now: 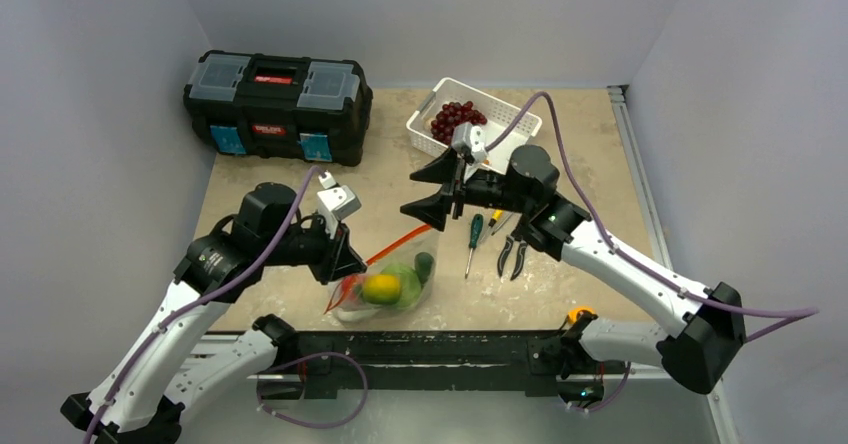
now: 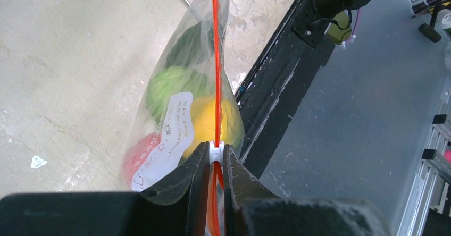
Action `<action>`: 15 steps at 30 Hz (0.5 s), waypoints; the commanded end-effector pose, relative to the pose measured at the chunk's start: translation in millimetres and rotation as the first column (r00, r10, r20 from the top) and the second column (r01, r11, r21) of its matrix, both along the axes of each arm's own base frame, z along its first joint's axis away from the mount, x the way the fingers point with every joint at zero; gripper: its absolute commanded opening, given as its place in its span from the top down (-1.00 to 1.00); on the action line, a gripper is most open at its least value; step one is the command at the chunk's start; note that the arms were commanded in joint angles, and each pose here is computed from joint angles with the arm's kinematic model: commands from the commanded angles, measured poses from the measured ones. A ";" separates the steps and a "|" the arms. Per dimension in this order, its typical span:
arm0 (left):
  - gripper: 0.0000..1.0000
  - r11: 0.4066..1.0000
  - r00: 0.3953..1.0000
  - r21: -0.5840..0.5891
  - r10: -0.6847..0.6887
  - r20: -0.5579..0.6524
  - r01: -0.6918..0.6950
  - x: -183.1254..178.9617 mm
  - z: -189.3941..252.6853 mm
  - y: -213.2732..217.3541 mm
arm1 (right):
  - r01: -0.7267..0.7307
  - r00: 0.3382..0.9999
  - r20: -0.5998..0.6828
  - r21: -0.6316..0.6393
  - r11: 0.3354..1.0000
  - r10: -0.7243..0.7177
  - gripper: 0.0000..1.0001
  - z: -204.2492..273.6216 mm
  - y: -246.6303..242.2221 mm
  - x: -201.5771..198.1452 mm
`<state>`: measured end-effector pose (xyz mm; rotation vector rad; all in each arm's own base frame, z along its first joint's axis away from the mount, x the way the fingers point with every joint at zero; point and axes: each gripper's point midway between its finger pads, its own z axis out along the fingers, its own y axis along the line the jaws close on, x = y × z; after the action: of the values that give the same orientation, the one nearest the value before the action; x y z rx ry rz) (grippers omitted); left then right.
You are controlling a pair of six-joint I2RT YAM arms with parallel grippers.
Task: Place the food in the zip-top bag and seal the zipper
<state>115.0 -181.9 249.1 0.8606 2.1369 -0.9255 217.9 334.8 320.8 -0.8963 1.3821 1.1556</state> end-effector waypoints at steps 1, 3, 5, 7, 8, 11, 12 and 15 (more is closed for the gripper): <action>1.00 0.999 0.999 -0.038 -0.032 0.044 0.034 1.8 16.1 -5.6 | -0.224 0.960 0.117 -0.227 0.948 0.255 -0.39 -14.5 11.7 -32.9; 1.00 0.999 0.998 -0.042 -0.031 0.046 0.033 3.2 16.2 -6.6 | -0.320 0.922 0.146 -0.228 0.920 0.357 -0.41 -15.0 15.6 -47.3; 1.00 0.998 0.998 -0.045 -0.032 0.048 0.034 3.7 17.1 -7.5 | -0.358 0.904 0.155 -0.238 0.903 0.399 -0.42 -14.8 20.2 -53.3; 1.00 0.998 0.998 -0.045 -0.035 0.049 0.037 4.0 17.6 -7.9 | -0.384 0.887 0.155 -0.275 0.881 0.435 -0.41 -17.9 25.1 -56.2; 1.00 0.998 0.998 -0.045 -0.034 0.051 0.037 4.7 18.0 -8.0 | -0.398 0.876 0.156 -0.298 0.868 0.456 -0.41 -19.8 26.9 -57.0; 1.00 0.999 0.997 -0.045 -0.028 0.066 0.031 7.1 21.2 -7.7 | -0.431 0.855 0.157 -0.314 0.846 0.494 -0.39 -18.8 31.7 -59.6; 1.00 0.998 0.997 -0.046 -0.026 0.073 0.029 8.1 22.8 -7.8 | -0.431 0.853 0.165 -0.312 0.846 0.495 -0.39 -17.9 33.7 -60.0; 1.00 0.998 0.995 -0.054 -0.026 0.093 0.031 9.9 27.5 -8.7 | -0.442 0.848 0.158 -0.318 0.839 0.506 -0.33 -19.5 39.2 -62.9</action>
<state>116.6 -186.3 250.9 0.8724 2.1334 -0.9462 168.5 372.4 279.8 -1.5351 1.2770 1.1798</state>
